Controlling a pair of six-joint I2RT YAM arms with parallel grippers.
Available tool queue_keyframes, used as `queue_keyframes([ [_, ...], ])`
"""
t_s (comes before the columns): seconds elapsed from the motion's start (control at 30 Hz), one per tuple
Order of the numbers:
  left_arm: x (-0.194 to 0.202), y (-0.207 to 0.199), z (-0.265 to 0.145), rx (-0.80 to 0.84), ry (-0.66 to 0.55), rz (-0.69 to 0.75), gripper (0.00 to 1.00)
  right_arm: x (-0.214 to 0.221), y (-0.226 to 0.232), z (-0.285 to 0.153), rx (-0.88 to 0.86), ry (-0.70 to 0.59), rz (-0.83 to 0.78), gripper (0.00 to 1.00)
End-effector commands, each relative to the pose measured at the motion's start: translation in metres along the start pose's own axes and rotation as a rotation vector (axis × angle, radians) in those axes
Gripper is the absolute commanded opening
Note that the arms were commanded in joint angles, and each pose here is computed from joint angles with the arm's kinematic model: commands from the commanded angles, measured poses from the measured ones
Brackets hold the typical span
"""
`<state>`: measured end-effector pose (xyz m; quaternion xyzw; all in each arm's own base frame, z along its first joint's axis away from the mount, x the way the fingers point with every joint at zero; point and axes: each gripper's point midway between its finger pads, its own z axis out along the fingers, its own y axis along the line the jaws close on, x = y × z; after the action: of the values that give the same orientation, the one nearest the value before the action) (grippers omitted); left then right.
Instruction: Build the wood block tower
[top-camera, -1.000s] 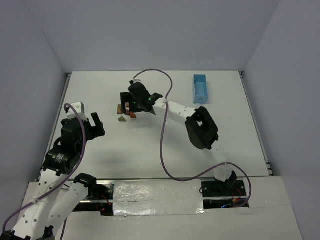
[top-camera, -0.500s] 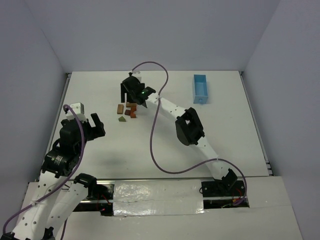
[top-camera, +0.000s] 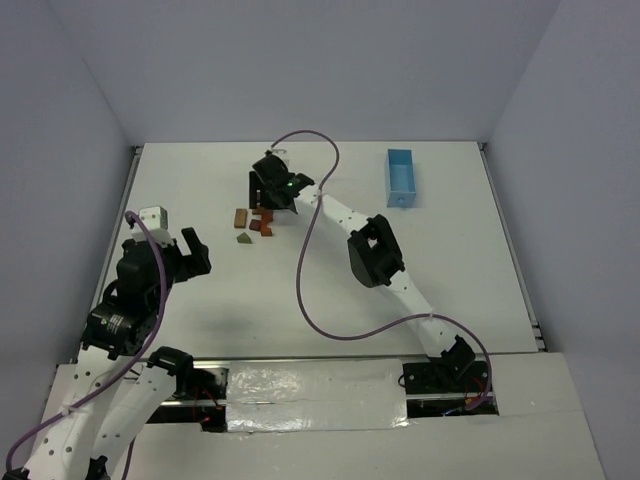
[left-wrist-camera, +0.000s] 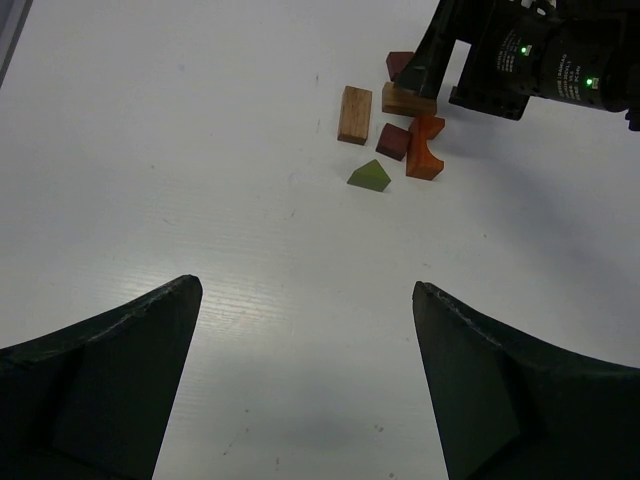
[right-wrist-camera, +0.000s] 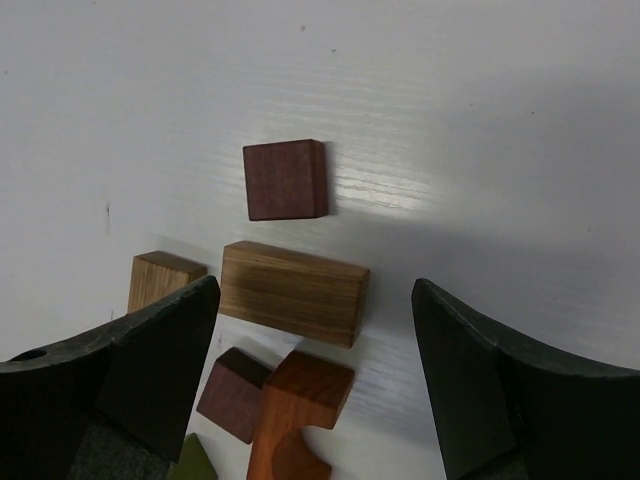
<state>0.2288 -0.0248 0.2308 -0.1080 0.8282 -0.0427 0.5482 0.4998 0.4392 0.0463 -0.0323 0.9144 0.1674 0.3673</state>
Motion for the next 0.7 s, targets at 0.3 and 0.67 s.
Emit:
queue_keyframes([
  [0.3,-0.016,-0.008,-0.002,0.045,-0.06,0.006,0.99,0.008,0.016,-0.005,-0.002,0.012,0.009,0.84],
  [0.67,-0.018,-0.009,-0.005,0.055,-0.072,0.002,0.99,0.023,0.003,-0.002,0.023,0.057,-0.041,0.71],
])
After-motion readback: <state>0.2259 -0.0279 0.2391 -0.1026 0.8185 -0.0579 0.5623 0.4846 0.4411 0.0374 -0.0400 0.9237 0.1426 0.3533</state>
